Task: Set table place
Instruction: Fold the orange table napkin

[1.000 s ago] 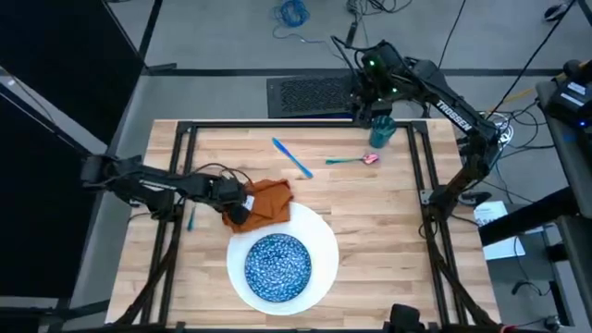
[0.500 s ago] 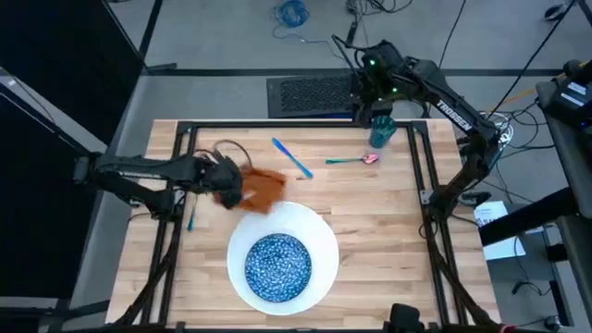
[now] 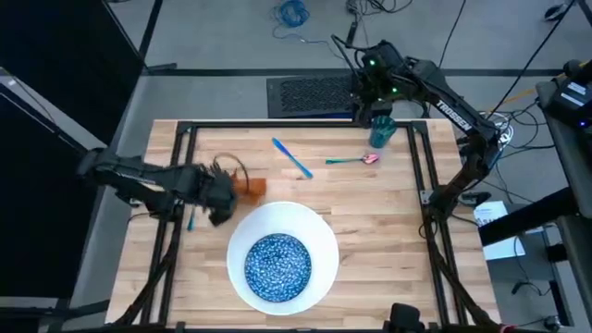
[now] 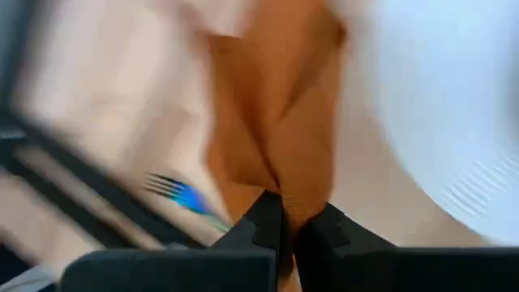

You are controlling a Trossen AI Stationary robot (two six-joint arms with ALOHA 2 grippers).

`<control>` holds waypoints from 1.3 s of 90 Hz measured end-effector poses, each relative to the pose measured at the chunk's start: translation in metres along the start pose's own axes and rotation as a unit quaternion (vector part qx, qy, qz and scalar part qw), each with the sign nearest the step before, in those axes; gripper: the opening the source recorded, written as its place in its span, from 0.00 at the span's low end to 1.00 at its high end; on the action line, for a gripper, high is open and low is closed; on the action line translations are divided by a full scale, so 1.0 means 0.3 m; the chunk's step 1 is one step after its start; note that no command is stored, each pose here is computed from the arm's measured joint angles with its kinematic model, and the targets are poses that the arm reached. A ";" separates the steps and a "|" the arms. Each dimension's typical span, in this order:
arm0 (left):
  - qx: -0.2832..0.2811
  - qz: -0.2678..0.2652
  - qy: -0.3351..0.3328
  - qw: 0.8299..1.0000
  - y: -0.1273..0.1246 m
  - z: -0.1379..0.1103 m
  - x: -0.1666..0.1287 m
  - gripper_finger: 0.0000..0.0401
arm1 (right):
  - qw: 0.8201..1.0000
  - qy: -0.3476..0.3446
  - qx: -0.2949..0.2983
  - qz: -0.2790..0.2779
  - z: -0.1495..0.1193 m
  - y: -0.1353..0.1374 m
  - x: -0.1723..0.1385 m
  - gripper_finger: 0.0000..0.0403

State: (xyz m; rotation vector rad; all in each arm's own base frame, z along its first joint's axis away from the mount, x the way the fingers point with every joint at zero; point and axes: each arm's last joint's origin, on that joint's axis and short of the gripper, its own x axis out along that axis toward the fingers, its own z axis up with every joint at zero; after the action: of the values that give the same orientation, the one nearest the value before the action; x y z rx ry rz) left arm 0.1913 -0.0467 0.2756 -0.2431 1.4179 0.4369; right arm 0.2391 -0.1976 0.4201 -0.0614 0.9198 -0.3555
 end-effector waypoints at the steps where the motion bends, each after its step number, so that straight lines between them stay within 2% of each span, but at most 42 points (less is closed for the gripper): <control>1: 0.004 -0.012 0.003 1.000 -0.013 -0.001 0.002 0.00 | 1.000 0.000 0.000 0.000 0.000 0.000 0.000 0.59; 9: 0.024 -0.086 0.012 0.996 -0.115 -0.004 0.027 0.00 | 1.000 0.000 0.000 0.000 0.000 0.000 0.000 0.59; 15: 0.042 -0.103 0.023 0.994 -0.172 -0.012 0.056 0.00 | 1.000 0.000 0.000 -0.001 0.000 -0.001 0.000 0.59; 24: 0.070 -0.088 0.034 0.993 -0.239 -0.024 0.111 0.00 | 1.000 -0.001 0.000 -0.001 0.001 -0.001 0.000 0.59; 37: 0.091 -0.044 0.064 0.993 -0.294 -0.037 0.215 0.03 | 1.000 -0.003 0.008 -0.002 0.002 -0.002 0.000 0.59; 53: 0.114 -0.014 0.109 0.987 -0.322 -0.047 0.311 0.15 | 1.000 -0.001 0.010 -0.001 0.000 -0.001 0.000 0.59; 62: 0.117 -0.027 0.105 0.987 -0.343 -0.048 0.324 0.23 | 1.000 -0.001 0.009 -0.002 0.001 -0.001 0.000 0.59; 73: 0.153 -0.073 0.124 0.978 -0.360 -0.058 0.303 0.30 | 1.000 -0.002 0.008 -0.006 -0.001 -0.008 -0.001 0.59; 83: 0.176 -0.104 0.060 0.977 -0.361 -0.054 0.198 0.31 | 1.000 -0.009 0.006 -0.016 -0.004 -0.028 -0.003 0.59; 102: 0.115 -0.115 -0.064 0.985 -0.279 -0.056 0.034 0.32 | 0.999 -0.025 0.017 -0.040 -0.009 -0.073 -0.009 0.59; 107: 0.095 -0.098 -0.081 0.987 -0.249 -0.065 0.012 0.32 | 0.999 -0.025 0.022 -0.043 -0.013 -0.080 -0.011 0.59; 117: 0.014 -0.007 -0.100 0.995 -0.181 -0.086 0.006 0.32 | 0.998 -0.028 0.038 -0.042 -0.011 -0.089 0.000 0.59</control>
State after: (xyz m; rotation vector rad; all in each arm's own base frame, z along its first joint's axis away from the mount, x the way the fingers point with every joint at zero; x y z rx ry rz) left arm 0.1918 -0.1058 0.2650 -0.1812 1.2248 0.4178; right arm 0.2292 -0.2223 0.4235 -0.0393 0.8482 -0.4637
